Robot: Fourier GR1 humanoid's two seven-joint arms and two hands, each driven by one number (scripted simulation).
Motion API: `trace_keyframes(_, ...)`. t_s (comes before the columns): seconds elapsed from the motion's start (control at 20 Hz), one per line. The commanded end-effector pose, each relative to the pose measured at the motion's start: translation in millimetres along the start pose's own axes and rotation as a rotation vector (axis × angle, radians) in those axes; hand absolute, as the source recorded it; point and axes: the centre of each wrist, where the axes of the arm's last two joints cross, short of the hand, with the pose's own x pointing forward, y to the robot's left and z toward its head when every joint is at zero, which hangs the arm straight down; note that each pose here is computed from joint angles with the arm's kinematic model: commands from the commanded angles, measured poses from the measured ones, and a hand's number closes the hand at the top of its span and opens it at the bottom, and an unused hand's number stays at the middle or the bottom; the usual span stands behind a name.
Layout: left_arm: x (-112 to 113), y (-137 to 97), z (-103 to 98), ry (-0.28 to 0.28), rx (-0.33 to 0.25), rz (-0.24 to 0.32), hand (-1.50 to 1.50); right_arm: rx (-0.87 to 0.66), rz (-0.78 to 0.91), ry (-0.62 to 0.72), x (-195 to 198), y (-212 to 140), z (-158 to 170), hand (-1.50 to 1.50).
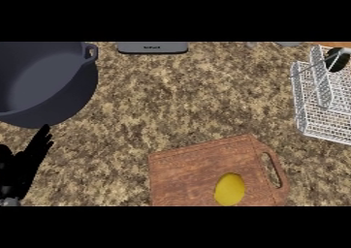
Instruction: Pick the squash from the cutting board and place it in the tiered basket
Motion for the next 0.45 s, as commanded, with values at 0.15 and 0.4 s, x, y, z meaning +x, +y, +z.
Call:
trace_keyframes(0.15,-1.9,14.2,6.5,0.021,0.028,0.024,0.0,-0.018,-0.377,0.007,-76.1,-67.6,-0.6,-1.5)
trace_keyframes(0.4,-2.8,13.4,0.9,0.006,0.049,0.012,0.0,0.062,-0.487,-0.042,-149.2,-70.0,10.1,-1.5)
